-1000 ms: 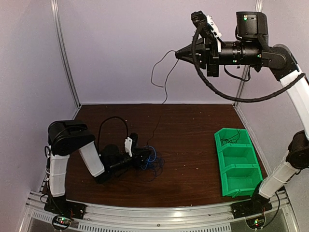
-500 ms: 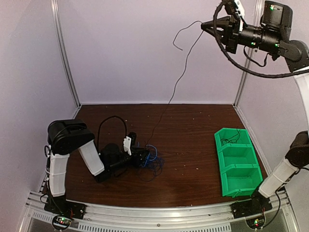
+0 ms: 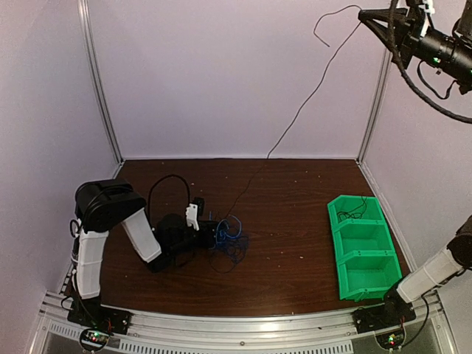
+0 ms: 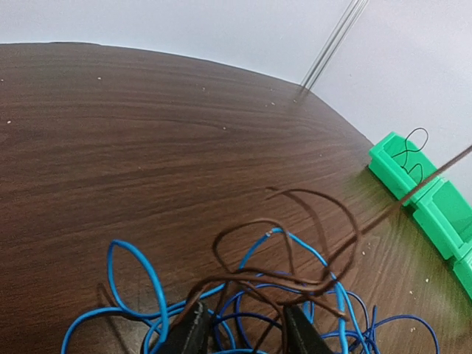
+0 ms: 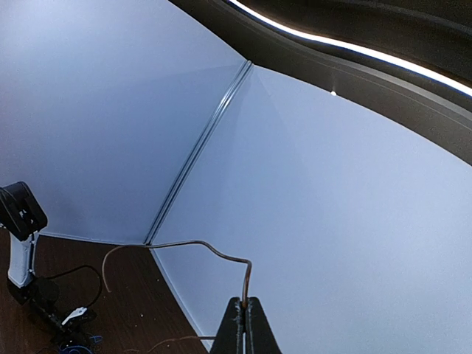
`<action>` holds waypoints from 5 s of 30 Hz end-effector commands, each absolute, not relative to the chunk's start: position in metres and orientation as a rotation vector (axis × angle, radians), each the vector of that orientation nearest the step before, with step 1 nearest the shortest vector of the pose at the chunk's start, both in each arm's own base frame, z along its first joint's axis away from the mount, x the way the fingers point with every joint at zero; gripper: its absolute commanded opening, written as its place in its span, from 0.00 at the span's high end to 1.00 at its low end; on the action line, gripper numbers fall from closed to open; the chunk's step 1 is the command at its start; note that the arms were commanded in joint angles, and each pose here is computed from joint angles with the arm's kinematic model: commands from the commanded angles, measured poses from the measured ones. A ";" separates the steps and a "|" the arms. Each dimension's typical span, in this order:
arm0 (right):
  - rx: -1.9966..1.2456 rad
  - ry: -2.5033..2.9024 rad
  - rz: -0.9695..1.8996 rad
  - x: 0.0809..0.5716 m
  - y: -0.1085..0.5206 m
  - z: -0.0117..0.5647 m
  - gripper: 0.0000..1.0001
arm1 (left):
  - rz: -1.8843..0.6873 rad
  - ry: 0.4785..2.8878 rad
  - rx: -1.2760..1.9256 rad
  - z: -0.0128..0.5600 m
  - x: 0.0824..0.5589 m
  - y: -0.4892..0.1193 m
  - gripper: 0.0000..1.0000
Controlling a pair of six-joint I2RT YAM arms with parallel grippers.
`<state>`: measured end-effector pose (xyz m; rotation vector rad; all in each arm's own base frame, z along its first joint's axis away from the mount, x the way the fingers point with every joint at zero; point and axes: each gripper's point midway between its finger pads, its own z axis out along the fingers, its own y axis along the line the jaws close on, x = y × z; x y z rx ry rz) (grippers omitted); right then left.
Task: Untangle the cables
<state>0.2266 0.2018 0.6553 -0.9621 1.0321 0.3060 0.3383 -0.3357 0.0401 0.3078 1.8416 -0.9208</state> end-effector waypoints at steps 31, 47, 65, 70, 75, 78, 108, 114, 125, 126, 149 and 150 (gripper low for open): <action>-0.761 0.999 0.083 0.197 0.135 0.686 1.00 | -0.239 2.038 -0.123 0.033 0.379 -0.122 1.00; -0.476 1.086 -0.258 0.237 0.074 0.700 1.00 | -0.150 2.126 -0.287 0.002 0.376 -0.100 1.00; -0.331 1.224 -0.429 0.324 0.057 0.647 1.00 | -0.160 2.137 -0.325 0.001 0.373 -0.095 1.00; -0.738 1.465 -0.076 0.365 0.141 0.493 1.00 | -0.350 2.038 -0.239 0.034 0.365 -0.116 1.00; -0.927 1.663 0.204 0.361 0.180 0.360 1.00 | -0.578 1.948 -0.023 0.073 0.348 -0.151 1.00; -0.954 1.717 0.264 0.355 0.184 0.330 1.00 | -0.678 1.918 0.120 0.088 0.337 -0.175 1.00; -0.973 1.214 0.547 0.277 0.223 0.565 1.00 | -0.634 1.365 0.938 0.229 0.299 -0.414 0.36; -0.956 1.195 0.528 0.271 0.218 0.575 1.00 | -0.540 1.396 0.966 0.199 0.330 -0.441 0.39; -0.924 1.273 0.441 0.278 0.203 0.551 1.00 | -0.430 1.428 0.895 0.197 0.348 -0.428 0.95; -0.906 1.294 0.416 0.285 0.200 0.546 1.00 | -0.431 1.432 0.890 0.202 0.347 -0.426 0.98; -1.056 1.584 0.763 0.315 0.255 0.325 0.45 | -0.556 1.494 0.564 0.502 0.371 -0.353 1.00; -1.077 1.572 0.783 0.311 0.264 0.325 0.48 | -0.561 1.485 0.560 0.507 0.370 -0.352 1.00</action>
